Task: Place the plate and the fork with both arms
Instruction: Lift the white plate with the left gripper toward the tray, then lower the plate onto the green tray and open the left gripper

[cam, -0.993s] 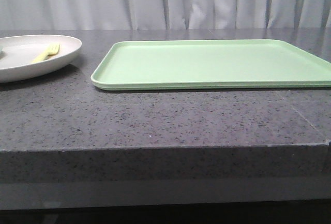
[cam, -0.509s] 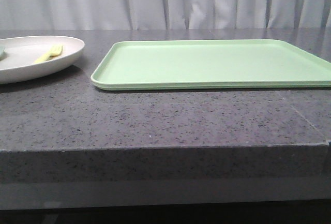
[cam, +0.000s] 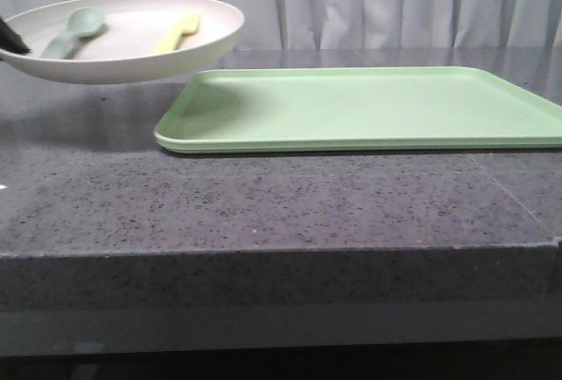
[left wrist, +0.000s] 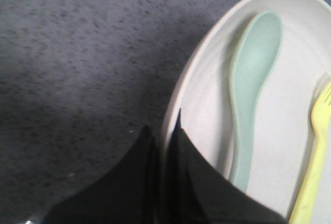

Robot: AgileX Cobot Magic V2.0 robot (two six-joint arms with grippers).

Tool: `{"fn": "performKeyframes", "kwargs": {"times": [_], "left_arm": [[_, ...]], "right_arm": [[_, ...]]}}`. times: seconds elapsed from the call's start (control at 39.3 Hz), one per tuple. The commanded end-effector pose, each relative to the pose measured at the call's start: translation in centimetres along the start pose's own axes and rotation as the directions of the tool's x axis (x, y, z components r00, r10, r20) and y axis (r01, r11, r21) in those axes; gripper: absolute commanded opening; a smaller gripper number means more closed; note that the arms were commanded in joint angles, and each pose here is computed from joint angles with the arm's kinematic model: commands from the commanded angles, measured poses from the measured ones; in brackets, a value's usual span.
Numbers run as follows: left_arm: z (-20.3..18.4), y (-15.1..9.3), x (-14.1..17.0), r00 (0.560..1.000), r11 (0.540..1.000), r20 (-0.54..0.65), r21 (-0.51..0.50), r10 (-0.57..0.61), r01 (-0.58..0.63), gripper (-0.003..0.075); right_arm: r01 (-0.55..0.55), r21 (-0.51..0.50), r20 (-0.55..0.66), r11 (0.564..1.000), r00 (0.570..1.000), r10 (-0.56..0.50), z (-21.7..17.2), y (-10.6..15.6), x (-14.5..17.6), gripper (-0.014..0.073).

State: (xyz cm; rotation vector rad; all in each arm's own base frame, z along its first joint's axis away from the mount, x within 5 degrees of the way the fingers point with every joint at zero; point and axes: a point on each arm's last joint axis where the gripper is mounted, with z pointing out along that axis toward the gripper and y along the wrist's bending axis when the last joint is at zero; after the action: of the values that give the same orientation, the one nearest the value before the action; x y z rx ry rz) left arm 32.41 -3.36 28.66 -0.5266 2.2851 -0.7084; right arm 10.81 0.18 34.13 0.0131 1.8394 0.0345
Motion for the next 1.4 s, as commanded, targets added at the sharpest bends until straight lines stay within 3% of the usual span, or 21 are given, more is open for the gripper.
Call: {"fn": "performKeyframes", "kwargs": {"times": [0.0, 0.28, 0.56, 0.94, 1.12, 1.37], "left_arm": [[-1.6, -3.9, -0.7, 0.993, 0.997, 0.117, 0.076, -0.025, 0.016, -0.0018], [-1.7, -8.3, 0.7, 0.991, 0.996, 0.134, 0.093, -0.017, 0.005, -0.0018], [-0.6, -9.9, 2.4, 0.993, 0.991, 0.108, 0.126, -0.048, 0.035, -0.0018], [4.9, -13.1, 6.7, 0.999, 0.986, -0.011, 0.161, -0.044, 0.045, -0.0018], [6.8, -14.7, 7.5, 0.995, 0.977, -0.034, 0.187, -0.093, 0.098, -0.0018], [8.2, -15.0, 7.3, 0.992, 0.973, -0.023, 0.193, -0.123, 0.126, -0.0018]], "right_arm": [[0.010, 0.001, 0.102, 1.000, 0.995, -0.011, -0.3, 0.0, -1.7, 0.0561], [0.010, 0.001, 0.103, 1.000, 0.995, -0.011, -0.3, 0.0, -1.7, 0.0561], [0.010, 0.001, 0.103, 1.000, 0.995, -0.011, -0.3, 0.0, -1.7, 0.0561], [0.010, 0.001, 0.103, 1.000, 0.995, -0.011, -0.3, 0.0, -1.7, 0.0561], [0.010, 0.001, 0.103, 1.000, 0.995, -0.011, -0.3, 0.0, -1.7, 0.0561], [0.010, 0.001, 0.103, 1.000, 0.995, -0.011, -0.3, 0.0, -1.7, 0.0561]]}}
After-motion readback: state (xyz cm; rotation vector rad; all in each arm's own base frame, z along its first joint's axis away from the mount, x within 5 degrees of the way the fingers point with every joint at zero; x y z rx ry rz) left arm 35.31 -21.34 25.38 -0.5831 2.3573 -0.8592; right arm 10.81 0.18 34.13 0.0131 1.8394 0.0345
